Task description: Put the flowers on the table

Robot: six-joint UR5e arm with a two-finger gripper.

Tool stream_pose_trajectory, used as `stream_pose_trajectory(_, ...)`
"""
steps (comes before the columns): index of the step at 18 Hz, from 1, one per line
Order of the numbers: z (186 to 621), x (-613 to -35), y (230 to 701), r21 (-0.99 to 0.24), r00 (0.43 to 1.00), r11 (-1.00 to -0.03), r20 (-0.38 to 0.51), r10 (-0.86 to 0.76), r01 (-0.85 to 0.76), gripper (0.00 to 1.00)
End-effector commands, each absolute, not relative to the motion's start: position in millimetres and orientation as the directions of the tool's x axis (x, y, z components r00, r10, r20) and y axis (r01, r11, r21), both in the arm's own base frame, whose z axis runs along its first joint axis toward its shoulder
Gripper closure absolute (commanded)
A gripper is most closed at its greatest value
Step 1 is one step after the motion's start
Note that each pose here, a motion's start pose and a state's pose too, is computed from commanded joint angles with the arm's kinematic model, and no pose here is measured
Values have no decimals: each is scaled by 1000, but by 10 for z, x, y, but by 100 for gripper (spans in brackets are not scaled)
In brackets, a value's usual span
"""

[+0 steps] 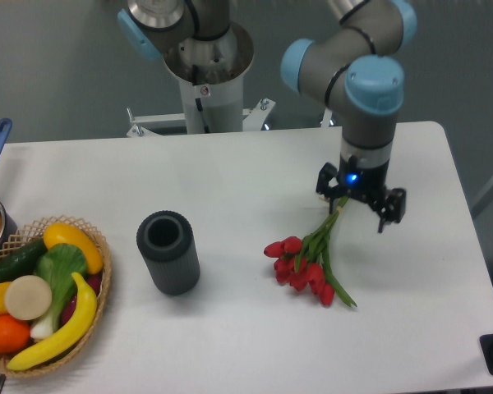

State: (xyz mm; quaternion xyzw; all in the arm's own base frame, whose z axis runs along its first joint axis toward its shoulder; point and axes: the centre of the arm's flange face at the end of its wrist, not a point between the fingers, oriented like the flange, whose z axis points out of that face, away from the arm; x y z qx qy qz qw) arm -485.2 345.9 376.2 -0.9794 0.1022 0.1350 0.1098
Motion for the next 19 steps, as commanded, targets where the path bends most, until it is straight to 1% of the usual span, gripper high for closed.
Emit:
stream_pose_trajectory(1, 3843, -4924, 3301, -203, 937, -948, -301, -179, -246, 0)
stream_pose_trajectory(4, 3961, -5009, 2953, -230, 932, -924, -272, -239, -305, 0)
stream_pose_trajectory(7, 4123, -5055, 2564, -226, 900, -889, -280, -333, -399, 0)
stream_pose_trajectory(9, 4219, -5004, 2373, -200, 872, -867, -297, -389, -455, 0)
stream_pose_trajectory(14, 4194, -4987, 1781, -153, 838, -846, -307, -451, -511, 0)
stream_pose_trajectory(16, 4188, -4988, 1657, -147, 832, -839, -301, -467, -524, 0)
stream_pose_trajectory(19, 4189, -4971, 1650, -148, 831, -838, -302, -467, -524, 0)
